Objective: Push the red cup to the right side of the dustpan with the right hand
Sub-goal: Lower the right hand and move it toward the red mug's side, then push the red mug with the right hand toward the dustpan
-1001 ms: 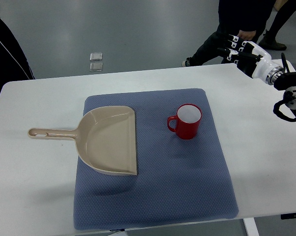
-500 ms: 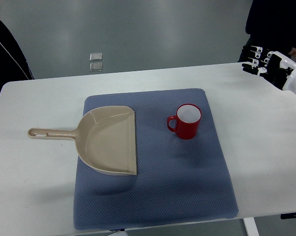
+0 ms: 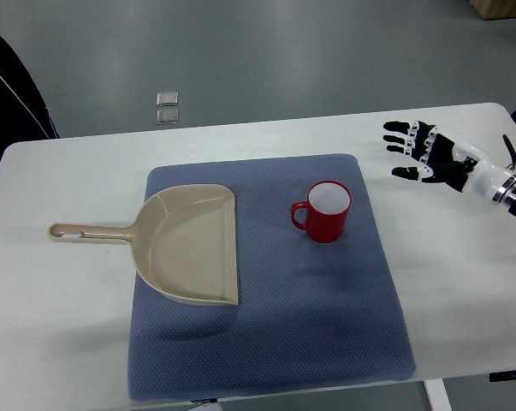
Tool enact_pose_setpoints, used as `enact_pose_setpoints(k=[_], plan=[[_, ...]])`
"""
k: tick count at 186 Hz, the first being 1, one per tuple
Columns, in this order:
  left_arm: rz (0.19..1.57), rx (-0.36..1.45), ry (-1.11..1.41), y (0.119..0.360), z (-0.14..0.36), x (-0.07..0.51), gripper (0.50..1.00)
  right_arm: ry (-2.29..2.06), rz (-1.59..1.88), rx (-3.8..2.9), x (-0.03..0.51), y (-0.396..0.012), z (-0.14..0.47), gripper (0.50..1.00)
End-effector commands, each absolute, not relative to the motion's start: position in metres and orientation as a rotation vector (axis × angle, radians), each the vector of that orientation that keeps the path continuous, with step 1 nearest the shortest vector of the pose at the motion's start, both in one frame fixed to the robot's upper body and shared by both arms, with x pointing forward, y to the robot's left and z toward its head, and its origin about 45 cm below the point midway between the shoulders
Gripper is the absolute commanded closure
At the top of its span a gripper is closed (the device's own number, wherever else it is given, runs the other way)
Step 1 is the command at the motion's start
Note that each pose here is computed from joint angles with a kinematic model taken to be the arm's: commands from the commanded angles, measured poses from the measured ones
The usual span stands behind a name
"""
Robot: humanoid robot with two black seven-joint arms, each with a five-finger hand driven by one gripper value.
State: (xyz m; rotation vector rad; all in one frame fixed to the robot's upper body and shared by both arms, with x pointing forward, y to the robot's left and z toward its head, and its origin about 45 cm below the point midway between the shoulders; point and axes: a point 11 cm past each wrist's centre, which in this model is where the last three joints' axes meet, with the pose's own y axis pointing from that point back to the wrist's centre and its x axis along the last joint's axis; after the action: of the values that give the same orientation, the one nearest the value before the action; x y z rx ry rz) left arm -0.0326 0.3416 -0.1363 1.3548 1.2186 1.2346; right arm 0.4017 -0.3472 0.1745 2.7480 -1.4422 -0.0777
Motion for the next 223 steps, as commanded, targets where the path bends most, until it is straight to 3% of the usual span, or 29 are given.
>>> enact_pose_setpoints(k=[1, 223], plan=[[1.235, 1.355, 1.219, 0.342, -0.136, -0.033, 0.500, -1.421, -0.119, 2.755, 0.395, -0.338, 0.162, 0.566], [1.235, 1.355, 1.219, 0.342, -0.136, -0.033, 0.500, -1.284, -0.239, 2.818, 0.373, -0.265, 0.115, 0.566]])
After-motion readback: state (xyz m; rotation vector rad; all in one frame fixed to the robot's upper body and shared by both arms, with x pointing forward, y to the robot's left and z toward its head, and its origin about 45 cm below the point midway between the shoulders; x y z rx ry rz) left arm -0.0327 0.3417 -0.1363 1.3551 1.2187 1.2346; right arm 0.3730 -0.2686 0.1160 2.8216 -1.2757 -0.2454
